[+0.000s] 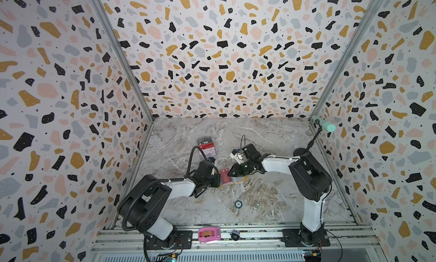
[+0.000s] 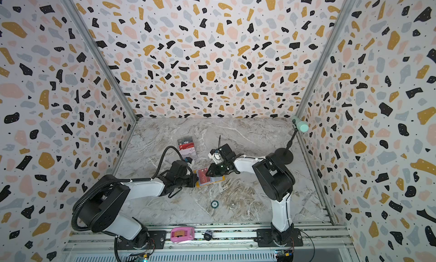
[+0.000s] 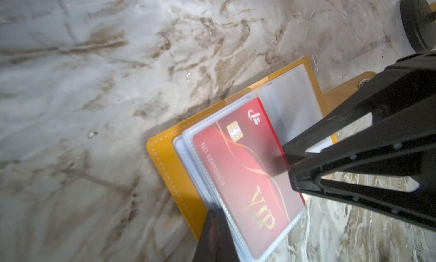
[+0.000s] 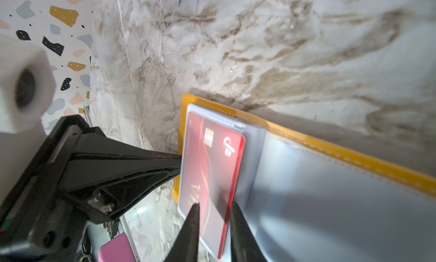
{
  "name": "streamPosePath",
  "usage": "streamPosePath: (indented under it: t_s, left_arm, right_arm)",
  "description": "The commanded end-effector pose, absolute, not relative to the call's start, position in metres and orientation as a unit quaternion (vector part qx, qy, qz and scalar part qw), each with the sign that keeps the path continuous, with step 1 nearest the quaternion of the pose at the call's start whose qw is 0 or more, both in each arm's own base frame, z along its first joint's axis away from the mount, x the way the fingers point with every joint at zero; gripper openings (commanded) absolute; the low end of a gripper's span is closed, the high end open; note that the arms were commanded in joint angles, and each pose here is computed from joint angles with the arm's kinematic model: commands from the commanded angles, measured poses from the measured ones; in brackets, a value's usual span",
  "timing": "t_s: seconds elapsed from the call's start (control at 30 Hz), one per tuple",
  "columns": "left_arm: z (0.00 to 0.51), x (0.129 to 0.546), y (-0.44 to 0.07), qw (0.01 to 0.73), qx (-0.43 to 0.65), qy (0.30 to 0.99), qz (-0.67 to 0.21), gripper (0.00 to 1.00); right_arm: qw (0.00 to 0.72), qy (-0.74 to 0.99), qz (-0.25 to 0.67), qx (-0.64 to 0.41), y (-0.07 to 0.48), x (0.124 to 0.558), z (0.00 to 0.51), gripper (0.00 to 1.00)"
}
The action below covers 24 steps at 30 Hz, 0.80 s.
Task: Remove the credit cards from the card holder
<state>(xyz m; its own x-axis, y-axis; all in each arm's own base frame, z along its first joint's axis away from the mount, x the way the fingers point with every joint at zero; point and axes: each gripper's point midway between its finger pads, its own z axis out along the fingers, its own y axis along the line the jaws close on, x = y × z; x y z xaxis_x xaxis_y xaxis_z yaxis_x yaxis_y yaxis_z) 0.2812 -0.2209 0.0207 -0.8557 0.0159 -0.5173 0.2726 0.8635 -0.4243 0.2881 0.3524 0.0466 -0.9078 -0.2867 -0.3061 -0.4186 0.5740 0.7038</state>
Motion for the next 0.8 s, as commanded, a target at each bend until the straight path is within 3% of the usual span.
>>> streamPosePath:
  t_s: [0.0, 0.77]
  left_arm:
    - [-0.015, 0.254, -0.206, 0.192, 0.081, 0.954, -0.216, 0.00]
    - [-0.016, 0.254, -0.205, 0.193, 0.075, 0.954, -0.216, 0.00]
  right_arm:
    - [0.067, 0.859, 0.463, -0.206, 0.360, 0.280, 0.062, 0.24]
    - [0.030, 0.809, 0.555, -0.191, 0.363, 0.263, 0.076, 0.24]
